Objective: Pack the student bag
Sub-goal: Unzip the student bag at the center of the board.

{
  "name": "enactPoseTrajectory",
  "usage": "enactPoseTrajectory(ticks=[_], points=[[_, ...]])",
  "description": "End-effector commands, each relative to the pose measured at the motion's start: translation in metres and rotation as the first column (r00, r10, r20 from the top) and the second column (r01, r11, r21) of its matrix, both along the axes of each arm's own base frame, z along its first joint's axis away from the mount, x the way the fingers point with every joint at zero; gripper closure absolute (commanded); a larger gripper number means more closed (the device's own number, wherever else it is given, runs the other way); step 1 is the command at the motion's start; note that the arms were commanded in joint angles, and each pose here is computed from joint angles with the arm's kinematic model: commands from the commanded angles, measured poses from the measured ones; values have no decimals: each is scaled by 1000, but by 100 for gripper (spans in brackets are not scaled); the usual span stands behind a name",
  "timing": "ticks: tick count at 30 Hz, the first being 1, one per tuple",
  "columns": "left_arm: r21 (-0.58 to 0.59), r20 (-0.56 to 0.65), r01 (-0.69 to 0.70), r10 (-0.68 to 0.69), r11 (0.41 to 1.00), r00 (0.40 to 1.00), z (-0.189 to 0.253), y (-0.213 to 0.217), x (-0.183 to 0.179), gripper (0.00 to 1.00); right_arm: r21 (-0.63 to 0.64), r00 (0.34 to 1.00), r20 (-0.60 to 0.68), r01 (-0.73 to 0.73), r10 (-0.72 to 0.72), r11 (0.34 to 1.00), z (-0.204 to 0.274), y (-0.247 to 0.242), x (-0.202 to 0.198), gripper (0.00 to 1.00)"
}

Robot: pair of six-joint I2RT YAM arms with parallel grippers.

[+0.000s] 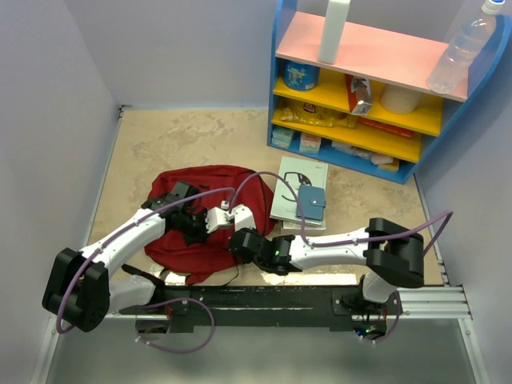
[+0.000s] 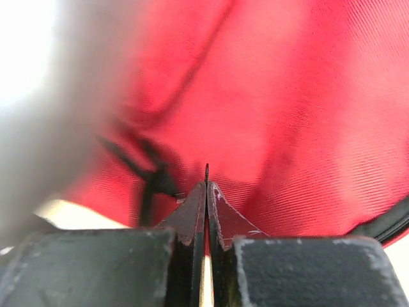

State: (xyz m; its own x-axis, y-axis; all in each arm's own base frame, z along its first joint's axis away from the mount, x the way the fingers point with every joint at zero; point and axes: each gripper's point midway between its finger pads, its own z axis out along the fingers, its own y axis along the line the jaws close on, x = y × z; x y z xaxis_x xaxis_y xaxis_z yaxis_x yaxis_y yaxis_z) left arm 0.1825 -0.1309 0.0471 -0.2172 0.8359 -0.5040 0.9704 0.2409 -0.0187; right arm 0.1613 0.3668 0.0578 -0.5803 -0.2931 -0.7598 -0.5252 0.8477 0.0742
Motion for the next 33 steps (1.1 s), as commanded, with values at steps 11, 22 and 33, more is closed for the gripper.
enactPoseTrajectory(ticks=[11,22,33], points=[[-68,82,23,-18,997,997,13,-17,15,86,197,998,56,-16,5,980,67,19,2,100],[-59,72,35,-30,998,997,10,-14,10,96,158,983,121,121,-141,980,71,-25,29,100],[-261,86,46,-24,964,996,80,-47,14,42,195,982,128,112,-138,974,88,-18,40,100]])
